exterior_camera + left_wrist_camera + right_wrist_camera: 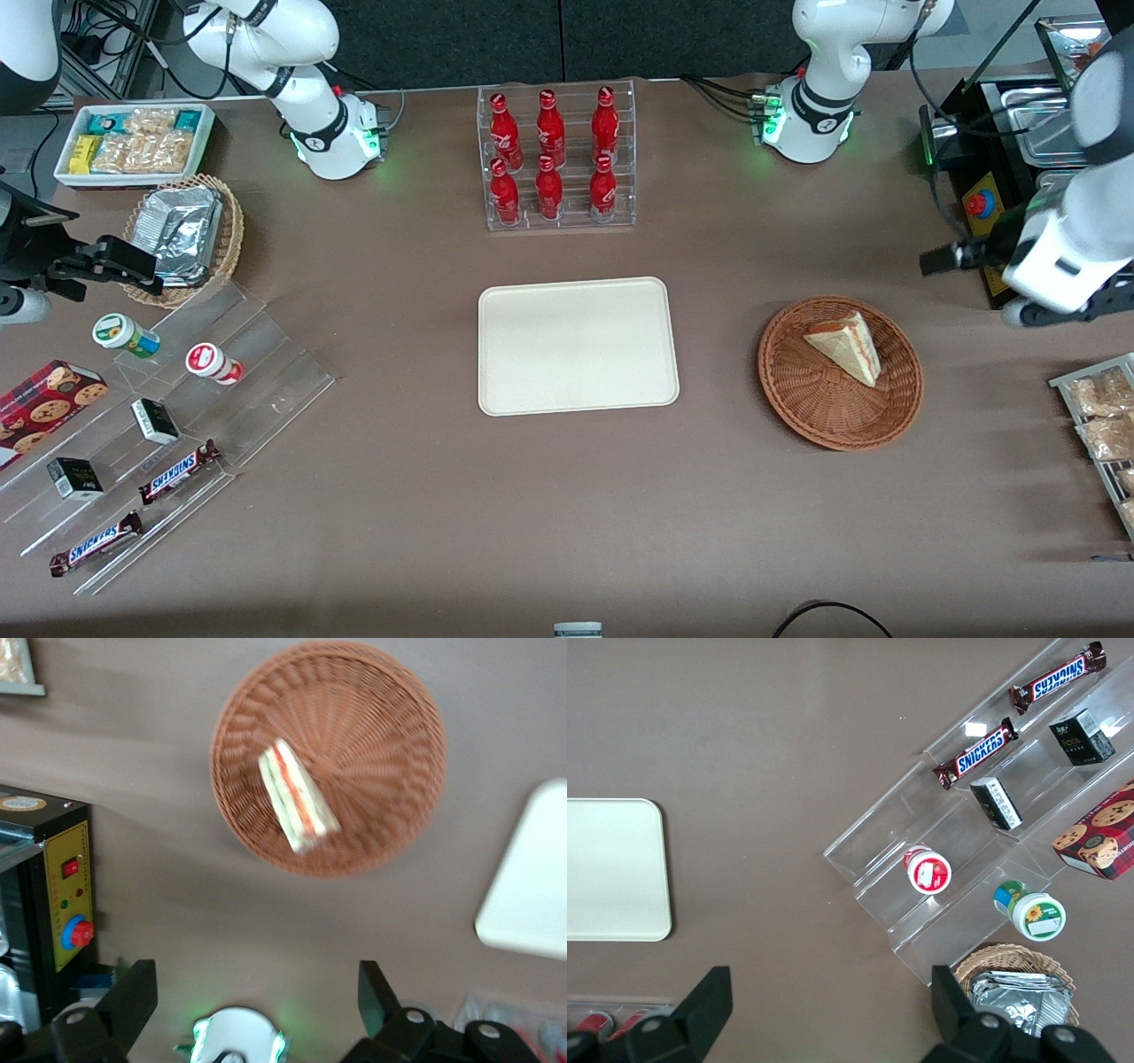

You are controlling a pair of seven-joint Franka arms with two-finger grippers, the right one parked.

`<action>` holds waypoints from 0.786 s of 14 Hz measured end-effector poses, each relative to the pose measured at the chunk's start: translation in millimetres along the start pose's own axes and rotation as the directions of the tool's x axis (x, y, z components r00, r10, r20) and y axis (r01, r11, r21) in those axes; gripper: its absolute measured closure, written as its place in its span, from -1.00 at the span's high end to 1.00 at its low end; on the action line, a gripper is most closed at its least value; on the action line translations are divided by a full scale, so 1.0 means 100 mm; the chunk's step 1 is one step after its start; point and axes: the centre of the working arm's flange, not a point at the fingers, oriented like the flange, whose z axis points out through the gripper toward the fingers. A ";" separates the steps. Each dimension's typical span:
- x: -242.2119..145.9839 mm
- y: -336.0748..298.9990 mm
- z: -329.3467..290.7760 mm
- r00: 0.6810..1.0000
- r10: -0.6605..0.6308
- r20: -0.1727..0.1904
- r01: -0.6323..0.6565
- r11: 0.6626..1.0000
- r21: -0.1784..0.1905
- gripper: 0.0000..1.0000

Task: Place sandwich from basket to tray
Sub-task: 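Move the left gripper over the wrapped sandwich in the wicker basket, then lower the left gripper and close it on the sandwich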

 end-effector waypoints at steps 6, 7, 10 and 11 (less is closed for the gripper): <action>0.19 0.16 1.13 0.942 -0.328 -0.075 0.326 0.945 -0.039 1.00; 0.18 0.17 1.29 0.934 -0.346 -0.091 0.342 0.938 -0.055 1.00; 0.05 0.17 1.70 0.904 -0.403 -0.142 0.389 0.914 -0.116 1.00; 0.02 0.17 1.79 0.892 -0.424 -0.155 0.406 0.904 -0.136 1.00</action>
